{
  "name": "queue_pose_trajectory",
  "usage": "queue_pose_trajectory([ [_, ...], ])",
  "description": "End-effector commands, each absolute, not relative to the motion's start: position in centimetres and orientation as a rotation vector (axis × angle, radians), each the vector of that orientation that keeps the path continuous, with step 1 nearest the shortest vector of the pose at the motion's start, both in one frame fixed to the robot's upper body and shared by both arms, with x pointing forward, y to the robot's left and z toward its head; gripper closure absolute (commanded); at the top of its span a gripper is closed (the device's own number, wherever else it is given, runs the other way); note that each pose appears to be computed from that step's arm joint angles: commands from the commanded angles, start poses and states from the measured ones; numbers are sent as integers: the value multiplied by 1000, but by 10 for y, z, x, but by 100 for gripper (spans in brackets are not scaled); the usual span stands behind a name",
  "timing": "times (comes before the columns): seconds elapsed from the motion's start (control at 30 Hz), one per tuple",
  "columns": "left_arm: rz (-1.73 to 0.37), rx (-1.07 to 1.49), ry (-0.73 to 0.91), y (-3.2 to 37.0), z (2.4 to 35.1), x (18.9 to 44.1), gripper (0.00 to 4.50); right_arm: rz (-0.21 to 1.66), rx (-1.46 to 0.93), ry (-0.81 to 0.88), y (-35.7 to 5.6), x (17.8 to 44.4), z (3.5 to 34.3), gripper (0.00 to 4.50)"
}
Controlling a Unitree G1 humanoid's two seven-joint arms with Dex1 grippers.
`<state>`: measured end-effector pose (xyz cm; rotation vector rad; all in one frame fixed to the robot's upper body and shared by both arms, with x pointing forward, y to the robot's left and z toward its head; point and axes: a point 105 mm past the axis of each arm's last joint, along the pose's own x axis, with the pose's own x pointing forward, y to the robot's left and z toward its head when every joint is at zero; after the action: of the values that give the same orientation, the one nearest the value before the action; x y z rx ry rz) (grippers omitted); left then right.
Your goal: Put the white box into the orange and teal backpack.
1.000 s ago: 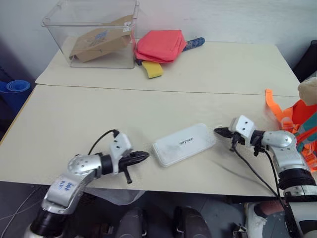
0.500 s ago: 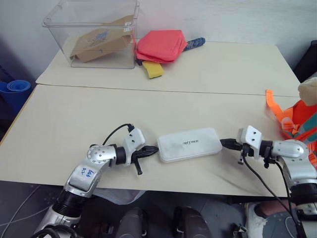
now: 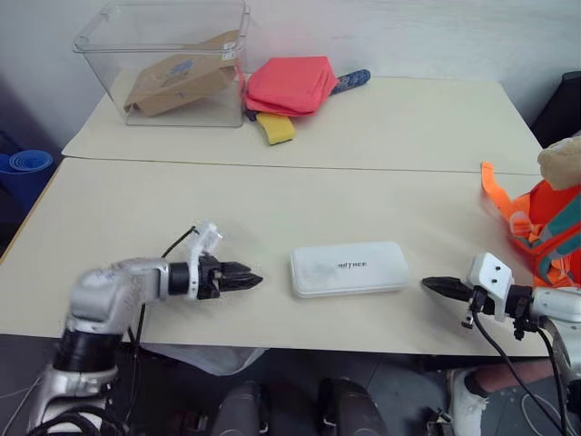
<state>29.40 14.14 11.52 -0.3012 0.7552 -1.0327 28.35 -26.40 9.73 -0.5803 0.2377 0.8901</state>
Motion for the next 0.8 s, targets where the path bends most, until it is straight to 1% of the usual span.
queue_pose_trajectory([
  [0.03,-1028,-441,943,129,109,292,48,921,-625,196,-258,292,107,450],
  [0.1,-1068,-486,987,117,111,290,48,940,-635,196,-254,296,106,450],
  [0.23,-1078,-539,1051,100,105,291,48,961,-644,190,-249,304,105,450],
  [0.27,-1078,-540,1054,98,104,291,48,963,-646,189,-249,304,105,450],
  [0.33,-1085,-560,1070,83,99,292,48,982,-634,172,-240,310,104,450],
  [0.43,-1051,-629,1056,68,97,301,48,1003,-623,151,-233,312,103,450],
  [0.57,-1030,-721,1066,57,99,311,48,1014,-643,137,-229,314,103,450],
  [0.7,-1081,-774,1100,44,104,309,48,1018,-645,121,-225,315,103,450],
  [0.8,-1141,-821,1103,32,115,307,48,1014,-642,94,-220,318,104,450],
])
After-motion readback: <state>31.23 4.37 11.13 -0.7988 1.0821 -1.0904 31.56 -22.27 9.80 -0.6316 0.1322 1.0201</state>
